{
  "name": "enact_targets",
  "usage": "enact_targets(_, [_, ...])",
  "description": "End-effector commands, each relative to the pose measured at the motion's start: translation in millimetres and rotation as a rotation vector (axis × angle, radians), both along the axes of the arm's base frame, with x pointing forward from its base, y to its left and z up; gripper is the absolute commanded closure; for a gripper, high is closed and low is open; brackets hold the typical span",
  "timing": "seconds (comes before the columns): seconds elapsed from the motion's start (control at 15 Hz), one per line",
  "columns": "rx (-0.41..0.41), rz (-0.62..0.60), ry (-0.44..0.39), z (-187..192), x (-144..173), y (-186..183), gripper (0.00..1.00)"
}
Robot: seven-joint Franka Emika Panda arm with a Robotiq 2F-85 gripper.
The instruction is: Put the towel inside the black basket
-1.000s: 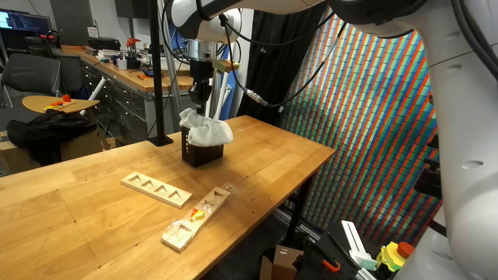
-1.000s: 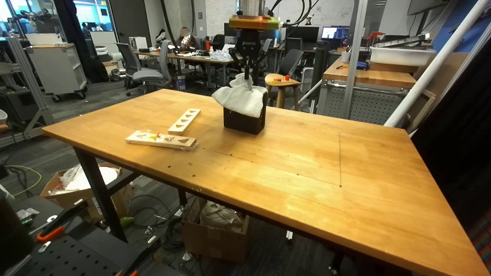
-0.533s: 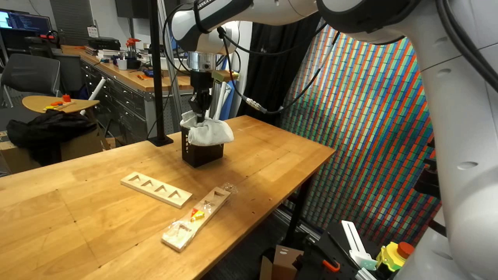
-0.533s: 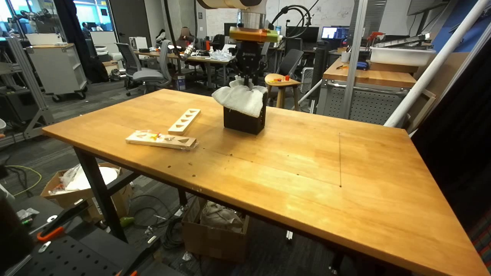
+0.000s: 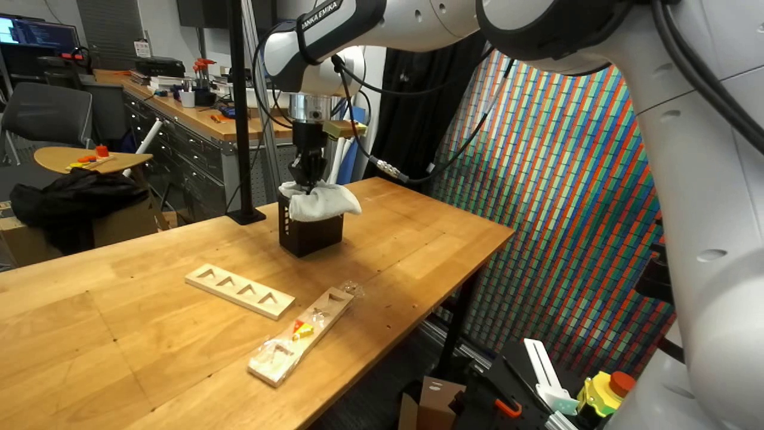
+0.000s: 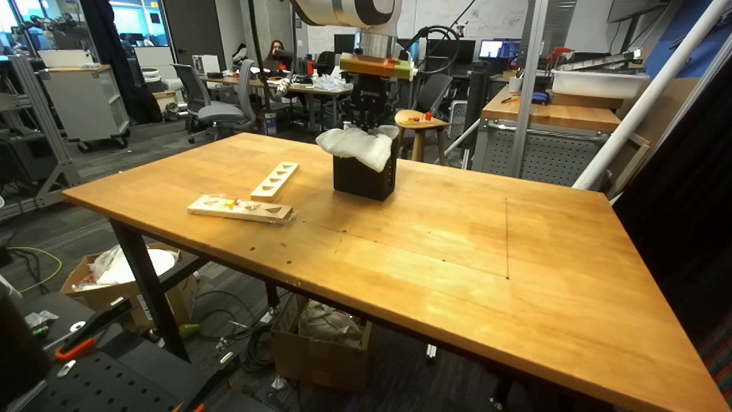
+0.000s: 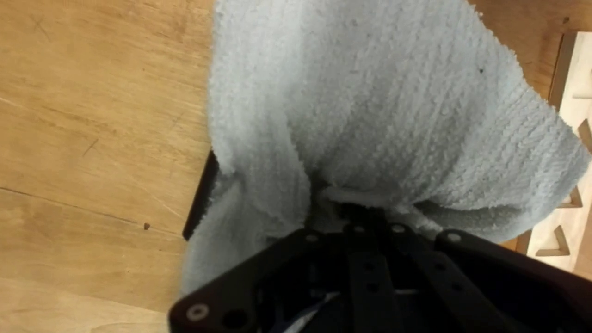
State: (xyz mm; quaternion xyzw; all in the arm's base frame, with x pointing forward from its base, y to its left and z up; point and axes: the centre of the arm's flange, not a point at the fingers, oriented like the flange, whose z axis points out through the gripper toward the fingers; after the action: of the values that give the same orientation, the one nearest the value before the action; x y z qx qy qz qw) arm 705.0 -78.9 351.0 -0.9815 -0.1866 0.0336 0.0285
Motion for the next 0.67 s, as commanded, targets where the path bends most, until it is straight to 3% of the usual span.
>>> enact_targets(0.0, [0.031,-0.030,0.008,-18,0,-1,1.00])
enact_targets(0.6, [0.071,-0.042,0.028,-46,1,-4,1.00])
